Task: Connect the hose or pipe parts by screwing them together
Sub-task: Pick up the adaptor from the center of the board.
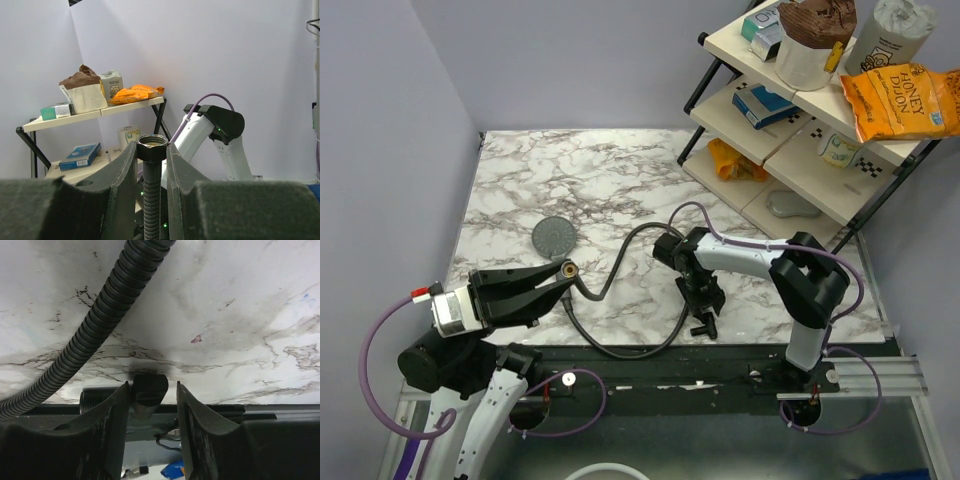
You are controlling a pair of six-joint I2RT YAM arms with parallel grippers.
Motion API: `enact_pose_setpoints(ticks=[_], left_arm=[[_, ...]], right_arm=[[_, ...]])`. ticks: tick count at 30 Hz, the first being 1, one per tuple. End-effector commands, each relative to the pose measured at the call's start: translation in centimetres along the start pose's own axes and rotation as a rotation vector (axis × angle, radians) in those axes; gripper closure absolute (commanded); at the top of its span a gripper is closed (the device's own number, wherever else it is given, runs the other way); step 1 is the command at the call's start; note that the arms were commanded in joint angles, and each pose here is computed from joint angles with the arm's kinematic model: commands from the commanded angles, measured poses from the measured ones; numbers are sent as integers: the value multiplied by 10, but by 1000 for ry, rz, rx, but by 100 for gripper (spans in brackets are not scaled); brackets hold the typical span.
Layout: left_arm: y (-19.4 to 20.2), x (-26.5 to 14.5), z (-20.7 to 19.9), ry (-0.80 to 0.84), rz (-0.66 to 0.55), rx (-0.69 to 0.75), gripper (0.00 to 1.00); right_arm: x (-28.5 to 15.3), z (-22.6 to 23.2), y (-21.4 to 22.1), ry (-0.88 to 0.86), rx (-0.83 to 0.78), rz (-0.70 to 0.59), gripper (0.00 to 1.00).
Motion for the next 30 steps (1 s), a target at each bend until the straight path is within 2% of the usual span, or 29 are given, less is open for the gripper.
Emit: enact_pose_setpoints(ticks=[1,7,11,13,15,16,19,23,24,26,28,30], left_arm=[[-8,-1,-1,-14,-22,45,100],[-8,-4,-2,-21,-29,66,100],[-9,-7,-4,-26,-30,86,100],[-7,-8,-3,-34,-20,89,100],[-8,-9,-5,-34,-21,94,100],[-9,-10,-7,-33,-23,91,100],[-8,-11,-9,-30,-19,81,100],[-3,-13,-12,-18,-2,44,100],[-4,-13,-15,-9,-2,34,100],[-2,-16,-17,-5,-3,27,100],[-2,-16,-19,-4,-14,-1,100],[2,-18,-19,-1,-16,-26,100]], right_arm=[[10,1,17,-18,-23,107,51],[27,6,27,-40,-1,164,53],[38,13,30,-75,4,200,69],[41,15,32,-82,5,214,73],[43,17,33,-101,7,217,84],[44,18,31,-108,4,209,99],[33,18,21,-118,-3,168,99],[-31,3,-29,-43,15,-64,99],[-72,5,-60,-67,30,-200,99],[-124,-1,-77,-70,43,-332,99],[-219,-3,-101,-152,33,-600,99],[-286,-3,-107,-223,10,-787,99]])
Point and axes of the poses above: each gripper's point midway between its finger pads, its own x axis out along the fingers, its own z axis along the line the jaws close on, y = z × x, the point moved 1 cm from there along -x, back along the fingers, and after that the axes turned 8 degrees about -x, right-handed, at the moved point
